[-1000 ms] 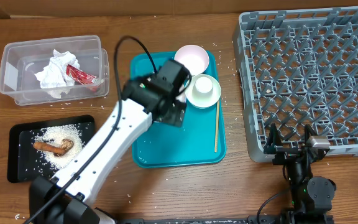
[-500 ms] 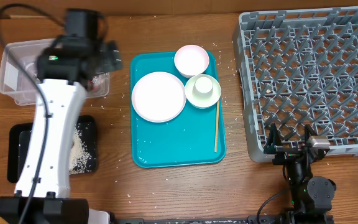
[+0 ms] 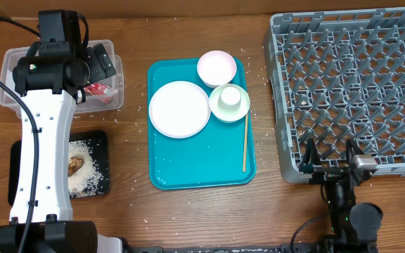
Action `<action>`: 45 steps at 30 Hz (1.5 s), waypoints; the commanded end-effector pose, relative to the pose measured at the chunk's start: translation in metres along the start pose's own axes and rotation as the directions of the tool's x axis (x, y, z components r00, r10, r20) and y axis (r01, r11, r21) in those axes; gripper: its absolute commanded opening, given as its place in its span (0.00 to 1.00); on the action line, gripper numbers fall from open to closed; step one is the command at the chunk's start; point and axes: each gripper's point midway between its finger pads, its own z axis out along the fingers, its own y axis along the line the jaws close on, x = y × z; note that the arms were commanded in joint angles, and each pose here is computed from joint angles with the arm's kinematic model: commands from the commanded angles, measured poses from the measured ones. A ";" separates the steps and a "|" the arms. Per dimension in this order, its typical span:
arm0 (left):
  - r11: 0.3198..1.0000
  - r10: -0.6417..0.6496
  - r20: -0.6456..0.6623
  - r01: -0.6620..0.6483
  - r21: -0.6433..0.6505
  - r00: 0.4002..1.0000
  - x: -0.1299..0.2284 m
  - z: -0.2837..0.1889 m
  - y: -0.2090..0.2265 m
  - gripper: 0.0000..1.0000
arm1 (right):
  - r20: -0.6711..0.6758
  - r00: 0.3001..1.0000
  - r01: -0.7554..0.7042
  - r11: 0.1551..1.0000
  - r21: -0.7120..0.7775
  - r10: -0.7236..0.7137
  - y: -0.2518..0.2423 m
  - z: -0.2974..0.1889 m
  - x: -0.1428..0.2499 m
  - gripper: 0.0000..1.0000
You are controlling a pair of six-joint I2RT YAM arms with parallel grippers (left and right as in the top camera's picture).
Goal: Sort waste into correct bins and load items into the dishwasher
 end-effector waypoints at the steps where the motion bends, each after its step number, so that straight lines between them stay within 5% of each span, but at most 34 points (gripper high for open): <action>1: 1.000 -0.016 0.015 0.015 0.013 1.000 -0.005 -0.005 -0.001 1.00 | -0.048 0.981 -0.196 0.944 -0.267 0.190 0.047 -0.007 -0.003 1.00; 6: 1.000 -0.016 0.015 0.016 0.013 1.000 -0.005 -0.005 -0.001 1.00 | -0.081 0.902 -0.404 0.766 -0.500 0.423 0.087 -0.027 -0.043 1.00; 10: 1.000 -0.016 0.015 0.015 0.013 1.000 -0.005 -0.005 -0.001 1.00 | 0.092 0.878 -0.313 0.709 -0.631 0.470 0.099 -0.051 -0.098 1.00; 16: 1.000 -0.016 0.015 0.015 0.013 1.000 -0.005 -0.005 -0.001 1.00 | 0.270 0.811 -0.292 0.759 -0.582 0.519 0.086 -0.062 -0.167 1.00; 22: 1.000 -0.016 0.015 0.015 0.013 1.000 -0.005 -0.005 -0.001 1.00 | 0.158 0.945 -0.178 0.856 -0.485 0.286 0.103 -0.025 -0.188 1.00; 26: 1.000 -0.016 0.015 0.016 0.013 1.000 -0.005 -0.005 -0.001 1.00 | -0.085 0.985 -0.170 0.879 -0.445 0.147 0.111 0.028 -0.175 1.00; 31: 1.000 -0.016 0.016 0.016 0.013 1.000 -0.005 -0.005 -0.001 1.00 | -0.382 0.924 -0.193 0.897 -0.398 0.029 0.119 0.093 -0.141 1.00; 38: 1.000 -0.016 0.015 0.015 0.013 1.000 -0.005 -0.005 -0.001 1.00 | -0.674 0.715 -0.027 0.957 -0.289 -0.183 0.152 0.163 -0.056 1.00; 45: 1.000 -0.016 0.015 0.016 0.013 1.000 -0.005 -0.005 -0.001 1.00 | -0.826 0.487 0.062 0.955 -0.291 -0.283 0.181 0.191 0.046 1.00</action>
